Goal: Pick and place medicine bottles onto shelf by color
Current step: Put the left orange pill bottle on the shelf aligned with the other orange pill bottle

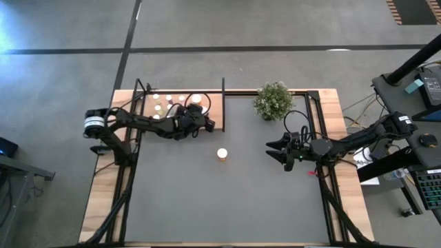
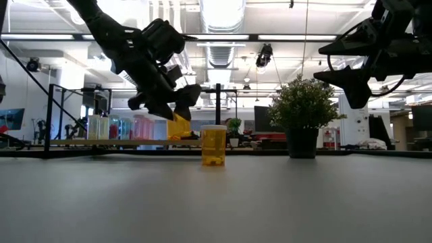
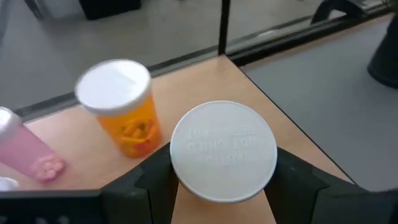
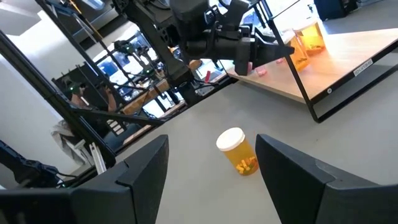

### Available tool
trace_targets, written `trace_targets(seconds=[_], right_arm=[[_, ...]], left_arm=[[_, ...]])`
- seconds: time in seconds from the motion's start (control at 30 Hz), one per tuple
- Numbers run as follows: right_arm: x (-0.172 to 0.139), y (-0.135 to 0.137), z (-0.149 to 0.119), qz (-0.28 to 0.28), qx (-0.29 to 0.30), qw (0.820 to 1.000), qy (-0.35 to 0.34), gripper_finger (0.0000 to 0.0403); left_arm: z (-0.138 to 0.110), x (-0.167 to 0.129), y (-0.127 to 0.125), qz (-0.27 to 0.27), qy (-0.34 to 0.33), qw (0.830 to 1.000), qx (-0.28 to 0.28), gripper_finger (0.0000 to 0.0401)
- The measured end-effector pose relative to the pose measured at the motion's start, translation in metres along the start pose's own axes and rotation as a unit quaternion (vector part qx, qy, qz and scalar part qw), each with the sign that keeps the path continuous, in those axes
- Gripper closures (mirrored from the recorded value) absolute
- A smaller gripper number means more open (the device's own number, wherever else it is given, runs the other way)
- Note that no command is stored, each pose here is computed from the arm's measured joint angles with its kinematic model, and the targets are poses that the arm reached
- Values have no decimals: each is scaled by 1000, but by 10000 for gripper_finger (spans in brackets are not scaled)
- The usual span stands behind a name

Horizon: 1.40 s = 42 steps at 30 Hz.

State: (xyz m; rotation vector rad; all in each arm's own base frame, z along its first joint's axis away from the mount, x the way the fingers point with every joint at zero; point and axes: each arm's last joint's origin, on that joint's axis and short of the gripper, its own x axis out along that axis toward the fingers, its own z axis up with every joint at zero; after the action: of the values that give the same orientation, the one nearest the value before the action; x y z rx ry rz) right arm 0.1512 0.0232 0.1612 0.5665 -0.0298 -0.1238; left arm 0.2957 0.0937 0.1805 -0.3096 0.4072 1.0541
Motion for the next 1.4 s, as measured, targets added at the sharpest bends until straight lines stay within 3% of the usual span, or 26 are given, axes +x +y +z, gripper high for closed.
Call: trace_targets(seconds=[1.4], right_arm=[[0,0,0,0,0,1000,0,172]], left_arm=[[-6,0,9,41,13,999,25,221]])
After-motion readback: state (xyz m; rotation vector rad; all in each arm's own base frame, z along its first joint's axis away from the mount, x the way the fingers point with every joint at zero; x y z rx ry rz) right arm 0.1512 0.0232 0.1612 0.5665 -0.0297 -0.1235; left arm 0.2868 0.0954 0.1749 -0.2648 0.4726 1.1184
